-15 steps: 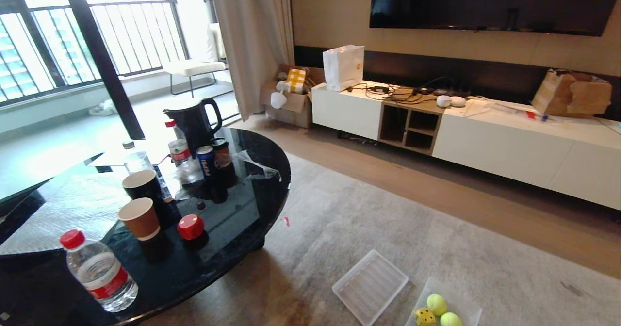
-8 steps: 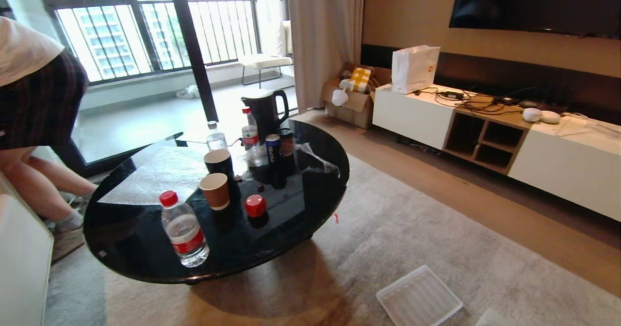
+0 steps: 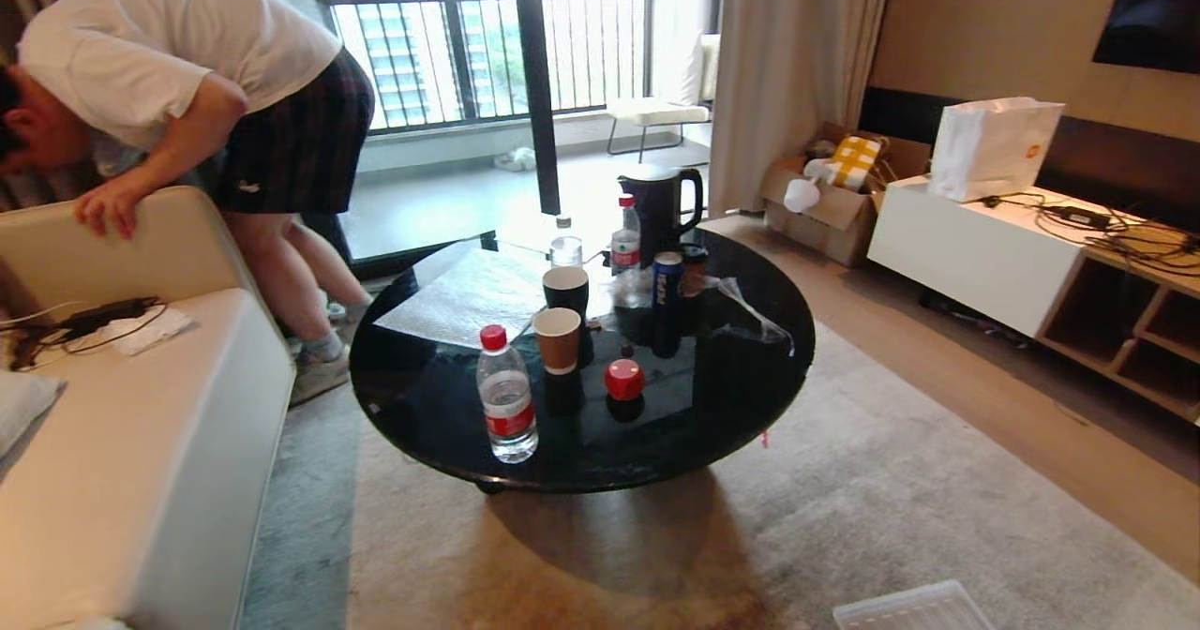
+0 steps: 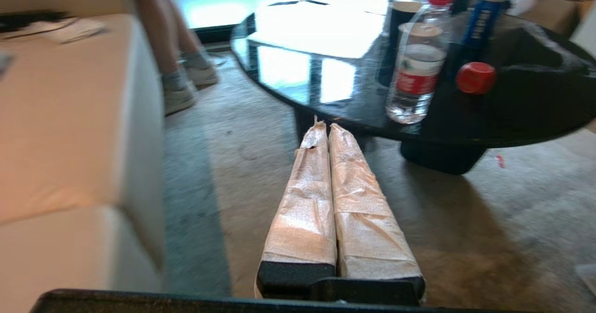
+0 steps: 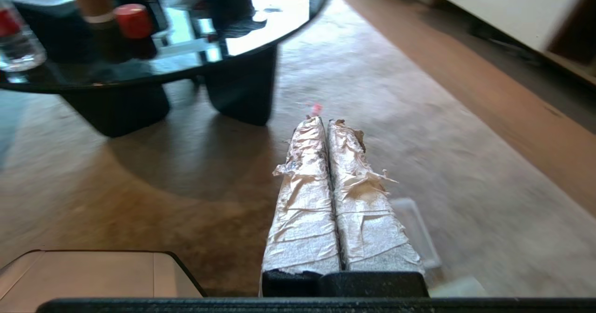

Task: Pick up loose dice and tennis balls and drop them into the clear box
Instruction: Pick up toys out of the box

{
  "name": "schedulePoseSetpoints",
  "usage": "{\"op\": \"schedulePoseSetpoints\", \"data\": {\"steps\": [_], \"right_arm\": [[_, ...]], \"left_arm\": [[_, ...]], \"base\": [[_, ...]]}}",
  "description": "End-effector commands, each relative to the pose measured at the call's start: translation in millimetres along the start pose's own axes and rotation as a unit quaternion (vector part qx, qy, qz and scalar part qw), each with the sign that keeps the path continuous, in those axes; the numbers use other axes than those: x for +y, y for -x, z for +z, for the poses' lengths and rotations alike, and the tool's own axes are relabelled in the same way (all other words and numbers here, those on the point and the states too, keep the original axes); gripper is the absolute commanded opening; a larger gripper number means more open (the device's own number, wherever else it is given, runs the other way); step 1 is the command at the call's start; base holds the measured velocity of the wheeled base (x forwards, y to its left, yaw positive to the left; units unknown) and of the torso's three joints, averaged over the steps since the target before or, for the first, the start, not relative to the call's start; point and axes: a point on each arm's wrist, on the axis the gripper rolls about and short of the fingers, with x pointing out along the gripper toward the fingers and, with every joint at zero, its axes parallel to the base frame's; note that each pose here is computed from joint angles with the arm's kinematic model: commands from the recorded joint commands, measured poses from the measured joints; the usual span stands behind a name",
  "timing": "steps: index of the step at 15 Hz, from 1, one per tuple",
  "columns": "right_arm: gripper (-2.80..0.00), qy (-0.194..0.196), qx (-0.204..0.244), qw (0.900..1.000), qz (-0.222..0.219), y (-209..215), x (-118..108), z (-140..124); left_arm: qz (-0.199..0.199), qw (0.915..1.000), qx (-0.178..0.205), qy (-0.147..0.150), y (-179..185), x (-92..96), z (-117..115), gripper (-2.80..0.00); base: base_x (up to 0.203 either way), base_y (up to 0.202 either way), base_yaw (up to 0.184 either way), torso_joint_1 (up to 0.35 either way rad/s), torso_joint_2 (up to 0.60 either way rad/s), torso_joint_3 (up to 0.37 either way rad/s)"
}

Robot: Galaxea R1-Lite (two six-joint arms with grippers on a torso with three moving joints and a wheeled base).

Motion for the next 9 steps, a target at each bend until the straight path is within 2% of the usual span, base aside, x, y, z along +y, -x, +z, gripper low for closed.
{"op": "schedulePoseSetpoints", "data": {"steps": [1, 9], "right_arm": [[-2.80, 0.000, 0.002, 1.000, 0.000, -0.2, 0.0, -0.3], [-2.80, 0.000, 0.001, 1.000, 0.000, 0.0, 0.0, 0.1]], "left_arm": [[0.000, 1.0000, 0.000, 0.000, 0.0, 0.0, 0.0, -2.80], [0.000, 1.0000, 0.001, 0.000, -0.1, 0.0, -0.4, -2.80]], "base": [[0.000, -0.007, 0.166, 0.000, 0.00, 0.000], [-0.002, -0.007, 0.166, 0.001, 0.00, 0.002]]}}
